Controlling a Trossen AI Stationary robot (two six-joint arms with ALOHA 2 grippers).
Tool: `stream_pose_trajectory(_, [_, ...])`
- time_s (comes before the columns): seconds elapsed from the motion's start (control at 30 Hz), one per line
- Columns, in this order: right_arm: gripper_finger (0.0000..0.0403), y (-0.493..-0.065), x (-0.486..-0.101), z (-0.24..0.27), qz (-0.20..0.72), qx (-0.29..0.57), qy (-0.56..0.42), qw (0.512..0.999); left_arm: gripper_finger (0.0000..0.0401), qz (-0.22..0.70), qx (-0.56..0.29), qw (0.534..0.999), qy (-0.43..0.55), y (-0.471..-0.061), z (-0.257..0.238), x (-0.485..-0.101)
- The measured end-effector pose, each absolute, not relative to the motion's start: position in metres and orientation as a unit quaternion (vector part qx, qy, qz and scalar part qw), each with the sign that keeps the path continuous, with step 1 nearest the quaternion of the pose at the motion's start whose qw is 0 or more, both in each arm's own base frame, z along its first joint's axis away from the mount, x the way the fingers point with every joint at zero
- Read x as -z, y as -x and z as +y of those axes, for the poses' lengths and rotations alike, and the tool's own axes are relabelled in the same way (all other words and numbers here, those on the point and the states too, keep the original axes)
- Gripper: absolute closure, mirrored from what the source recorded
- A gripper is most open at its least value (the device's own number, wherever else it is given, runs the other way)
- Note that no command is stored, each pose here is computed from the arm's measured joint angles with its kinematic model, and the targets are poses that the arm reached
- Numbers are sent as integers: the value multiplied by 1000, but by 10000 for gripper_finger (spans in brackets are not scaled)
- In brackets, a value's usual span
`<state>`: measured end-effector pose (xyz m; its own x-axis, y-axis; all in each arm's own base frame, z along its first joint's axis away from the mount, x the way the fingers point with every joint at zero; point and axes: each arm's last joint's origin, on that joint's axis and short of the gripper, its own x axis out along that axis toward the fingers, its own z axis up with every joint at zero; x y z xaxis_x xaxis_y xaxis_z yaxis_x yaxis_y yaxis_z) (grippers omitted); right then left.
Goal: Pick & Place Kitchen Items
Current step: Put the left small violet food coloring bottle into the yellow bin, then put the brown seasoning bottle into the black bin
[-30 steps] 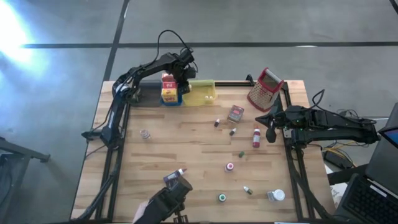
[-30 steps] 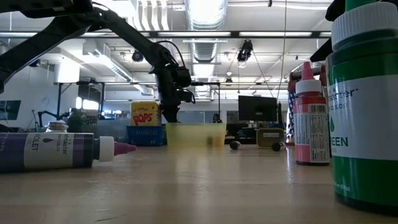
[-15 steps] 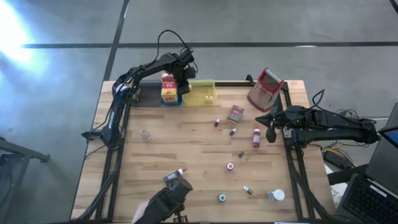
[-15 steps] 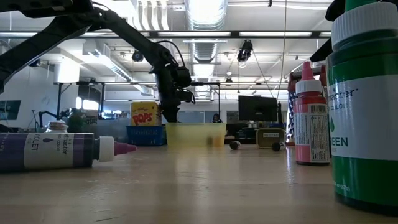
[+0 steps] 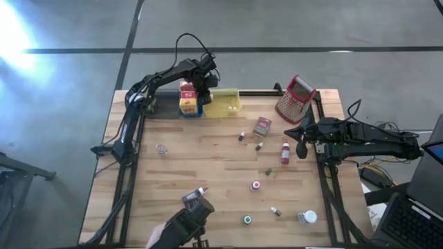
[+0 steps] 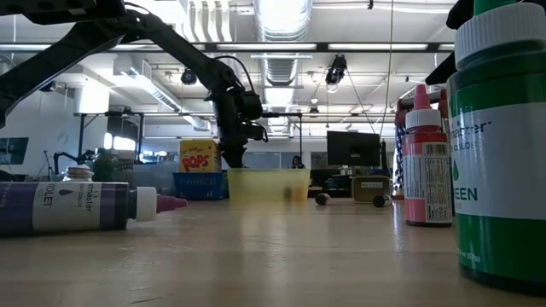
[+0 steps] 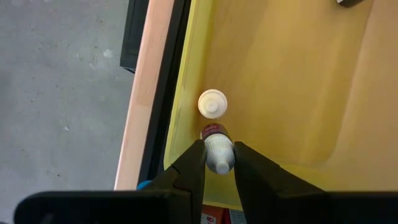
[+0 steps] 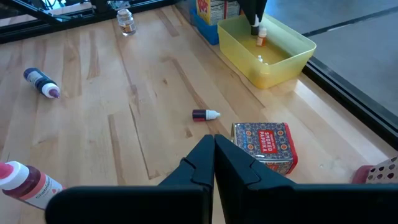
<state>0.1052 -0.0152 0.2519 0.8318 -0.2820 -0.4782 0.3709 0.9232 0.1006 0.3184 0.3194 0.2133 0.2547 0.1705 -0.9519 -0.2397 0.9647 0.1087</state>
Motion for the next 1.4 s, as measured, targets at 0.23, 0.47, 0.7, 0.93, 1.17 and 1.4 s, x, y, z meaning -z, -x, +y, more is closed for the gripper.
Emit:
stream_pose_trajectory(0.23, [394, -105, -252, -15, 234, 171, -95, 952, 296, 597, -129, 791, 30, -318, 319, -213])
stream_pose_trajectory(0.47, [394, -105, -252, -15, 234, 171, -95, 952, 234, 603, -120, 788, 29, -317, 318, -213])
stream_pose_trajectory(0.7, [394, -105, -252, -15, 234, 171, -95, 952, 216, 601, -122, 790, 28, -316, 316, -218])
stream_pose_trajectory(0.93, [394, -105, -252, -15, 234, 171, -95, 952, 217, 588, -152, 794, 5, -307, 309, -249])
stream_pose_trajectory(1.17, [394, -105, -252, -15, 234, 171, -95, 952, 215, 546, -214, 810, -1, -296, 291, -300])
stream_pose_trajectory(1.4, [394, -105, -252, -15, 234, 171, -95, 952, 215, 483, -222, 846, -43, -279, 246, -367])
